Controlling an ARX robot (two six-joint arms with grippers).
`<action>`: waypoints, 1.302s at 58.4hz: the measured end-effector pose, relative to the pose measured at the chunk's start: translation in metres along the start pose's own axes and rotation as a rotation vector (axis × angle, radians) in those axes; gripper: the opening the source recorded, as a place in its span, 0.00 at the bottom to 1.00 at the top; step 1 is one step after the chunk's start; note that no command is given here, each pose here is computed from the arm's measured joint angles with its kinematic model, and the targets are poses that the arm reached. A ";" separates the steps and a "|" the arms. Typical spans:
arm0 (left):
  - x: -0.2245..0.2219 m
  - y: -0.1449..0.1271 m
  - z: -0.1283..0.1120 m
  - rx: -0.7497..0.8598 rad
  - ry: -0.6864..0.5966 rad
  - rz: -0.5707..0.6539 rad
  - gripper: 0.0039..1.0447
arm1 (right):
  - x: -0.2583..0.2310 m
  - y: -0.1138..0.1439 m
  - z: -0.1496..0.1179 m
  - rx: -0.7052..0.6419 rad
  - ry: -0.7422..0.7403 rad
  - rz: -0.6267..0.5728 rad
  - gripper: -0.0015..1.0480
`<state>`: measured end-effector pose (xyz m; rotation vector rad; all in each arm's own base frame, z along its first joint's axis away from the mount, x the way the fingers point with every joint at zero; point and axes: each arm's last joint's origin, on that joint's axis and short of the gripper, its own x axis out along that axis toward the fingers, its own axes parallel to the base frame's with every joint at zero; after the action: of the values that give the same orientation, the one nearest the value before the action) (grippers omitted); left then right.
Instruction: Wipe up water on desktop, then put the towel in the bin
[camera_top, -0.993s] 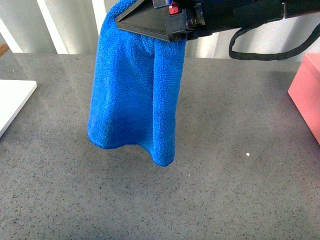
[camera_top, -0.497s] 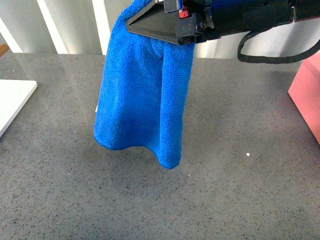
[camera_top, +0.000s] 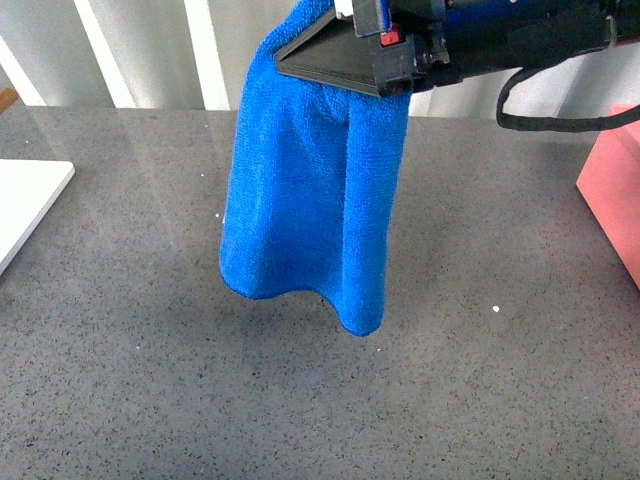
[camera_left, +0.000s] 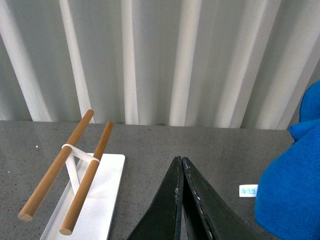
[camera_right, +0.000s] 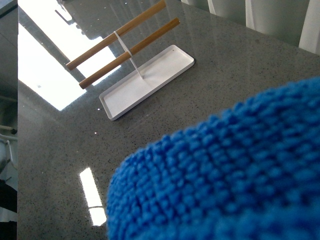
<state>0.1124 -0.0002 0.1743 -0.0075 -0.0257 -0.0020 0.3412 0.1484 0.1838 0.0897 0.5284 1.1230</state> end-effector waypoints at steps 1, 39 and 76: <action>0.000 0.000 0.000 0.000 0.000 0.000 0.03 | 0.000 0.000 0.000 0.000 0.000 -0.001 0.07; -0.016 0.000 -0.003 0.000 0.007 0.000 0.04 | -0.003 -0.001 -0.001 -0.008 0.006 -0.041 0.07; -0.016 0.000 -0.003 0.001 0.006 0.000 0.93 | -0.017 -0.054 -0.096 0.219 0.757 -0.430 0.07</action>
<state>0.0965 -0.0002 0.1709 -0.0067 -0.0193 -0.0020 0.3383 0.0906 0.0885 -0.2629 1.2798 0.6432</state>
